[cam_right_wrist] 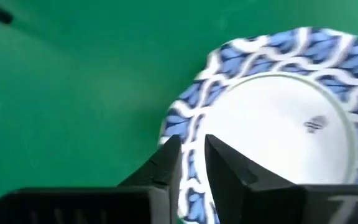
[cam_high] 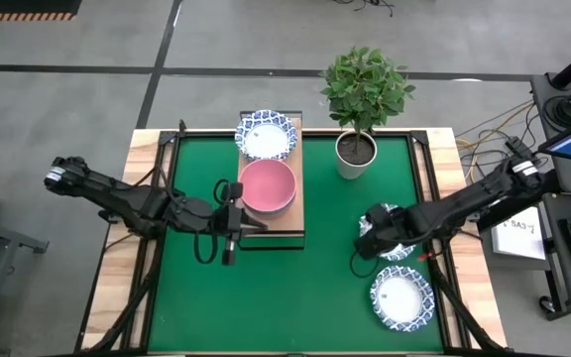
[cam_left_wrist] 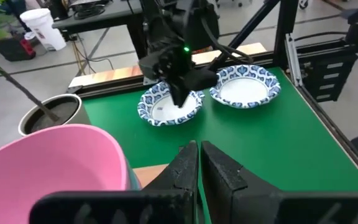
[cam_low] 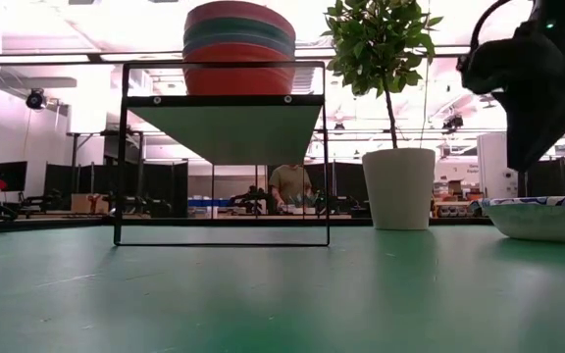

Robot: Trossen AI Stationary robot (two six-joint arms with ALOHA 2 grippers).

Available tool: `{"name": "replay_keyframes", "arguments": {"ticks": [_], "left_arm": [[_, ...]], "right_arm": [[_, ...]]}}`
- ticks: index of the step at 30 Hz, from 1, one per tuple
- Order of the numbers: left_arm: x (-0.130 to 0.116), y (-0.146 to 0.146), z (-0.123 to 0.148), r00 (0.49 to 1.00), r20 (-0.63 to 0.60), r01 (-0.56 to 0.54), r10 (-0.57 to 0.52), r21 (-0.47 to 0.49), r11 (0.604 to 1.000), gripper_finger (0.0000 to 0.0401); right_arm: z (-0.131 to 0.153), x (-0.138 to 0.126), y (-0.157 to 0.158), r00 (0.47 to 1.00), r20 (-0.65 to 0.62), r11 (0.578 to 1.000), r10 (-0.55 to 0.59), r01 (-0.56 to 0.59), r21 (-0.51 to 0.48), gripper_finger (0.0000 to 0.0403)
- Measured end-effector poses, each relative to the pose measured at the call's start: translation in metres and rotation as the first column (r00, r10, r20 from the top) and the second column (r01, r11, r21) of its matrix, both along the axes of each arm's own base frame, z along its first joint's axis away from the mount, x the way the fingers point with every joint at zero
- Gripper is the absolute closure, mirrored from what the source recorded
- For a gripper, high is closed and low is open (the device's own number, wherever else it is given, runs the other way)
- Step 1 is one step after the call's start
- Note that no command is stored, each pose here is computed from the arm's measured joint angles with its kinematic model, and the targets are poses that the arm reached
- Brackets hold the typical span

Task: Place and stack bowls onto a shelf
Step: Stack the white patterned bowl on top of the other white patterned bowl on the shelf

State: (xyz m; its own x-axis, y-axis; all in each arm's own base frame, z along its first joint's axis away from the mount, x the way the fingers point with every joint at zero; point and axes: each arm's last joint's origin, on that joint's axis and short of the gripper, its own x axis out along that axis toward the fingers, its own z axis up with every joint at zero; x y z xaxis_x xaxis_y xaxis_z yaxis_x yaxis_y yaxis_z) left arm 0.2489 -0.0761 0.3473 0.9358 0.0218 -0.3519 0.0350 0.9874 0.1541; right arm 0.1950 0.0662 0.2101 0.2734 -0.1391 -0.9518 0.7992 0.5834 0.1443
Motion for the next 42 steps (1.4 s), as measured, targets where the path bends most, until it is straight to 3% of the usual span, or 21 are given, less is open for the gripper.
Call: {"name": "replay_keyframes", "arguments": {"ticks": [8, 14, 18, 23, 26, 30, 33, 36, 38, 42], "left_arm": [[0.000, 0.000, 0.000, 1.000, 0.000, -0.006, 0.006, 0.010, 1.000, 0.0401], [0.000, 0.000, 0.000, 1.000, 0.000, -0.006, 0.006, 0.010, 1.000, 0.0401], [0.000, 0.000, 0.000, 1.000, 0.000, -0.006, 0.006, 0.010, 1.000, 0.0401], [0.000, 0.000, 0.000, 1.000, 0.001, -0.013, 0.013, -0.007, 1.000, 0.0401], [0.000, 0.000, 0.000, 1.000, 0.004, -0.017, 0.017, -0.023, 1.000, 0.0401], [0.000, -0.003, 0.002, 1.000, 0.026, 0.008, -0.007, -0.041, 0.999, 0.0401], [0.000, -0.007, 0.005, 0.998, 0.051, 0.049, -0.046, -0.056, 0.997, 0.0401], [-0.001, -0.012, 0.008, 0.994, 0.087, 0.074, -0.069, -0.058, 0.996, 0.0401], [-0.001, -0.016, 0.011, 0.990, 0.114, 0.089, -0.081, -0.066, 0.994, 0.0400], [0.005, -0.027, 0.008, 0.984, 0.138, 0.125, -0.116, -0.062, 0.990, 0.0388]], "right_arm": [[-0.017, 0.015, 0.006, 0.999, -0.054, 1.000, -0.003, 0.003, 0.001, 0.0274], [-0.039, 0.025, 0.010, 0.992, -0.126, 1.000, 0.005, -0.009, -0.028, 0.0260], [-0.046, 0.029, 0.010, 0.988, -0.152, 0.999, 0.021, -0.026, -0.030, 0.0285], [-0.042, 0.027, 0.010, 0.987, -0.151, 0.998, 0.053, -0.057, -0.022, 0.0367], [-0.027, 0.027, 0.014, 0.986, -0.123, 0.993, 0.115, -0.113, 0.022, 0.0385], [0.006, 0.030, 0.027, 0.958, 0.006, 0.956, 0.288, -0.288, 0.046, 0.0389], [0.038, 0.032, 0.040, 0.894, 0.142, 0.903, 0.425, -0.430, 0.010, 0.0390], [0.064, 0.037, 0.055, 0.774, 0.283, 0.817, 0.566, -0.571, -0.074, 0.0390], [0.077, 0.041, 0.065, 0.665, 0.365, 0.746, 0.652, -0.647, -0.154, 0.0390], [0.095, 0.055, 0.084, 0.391, 0.486, 0.578, 0.781, -0.748, -0.327, 0.0390]]}}
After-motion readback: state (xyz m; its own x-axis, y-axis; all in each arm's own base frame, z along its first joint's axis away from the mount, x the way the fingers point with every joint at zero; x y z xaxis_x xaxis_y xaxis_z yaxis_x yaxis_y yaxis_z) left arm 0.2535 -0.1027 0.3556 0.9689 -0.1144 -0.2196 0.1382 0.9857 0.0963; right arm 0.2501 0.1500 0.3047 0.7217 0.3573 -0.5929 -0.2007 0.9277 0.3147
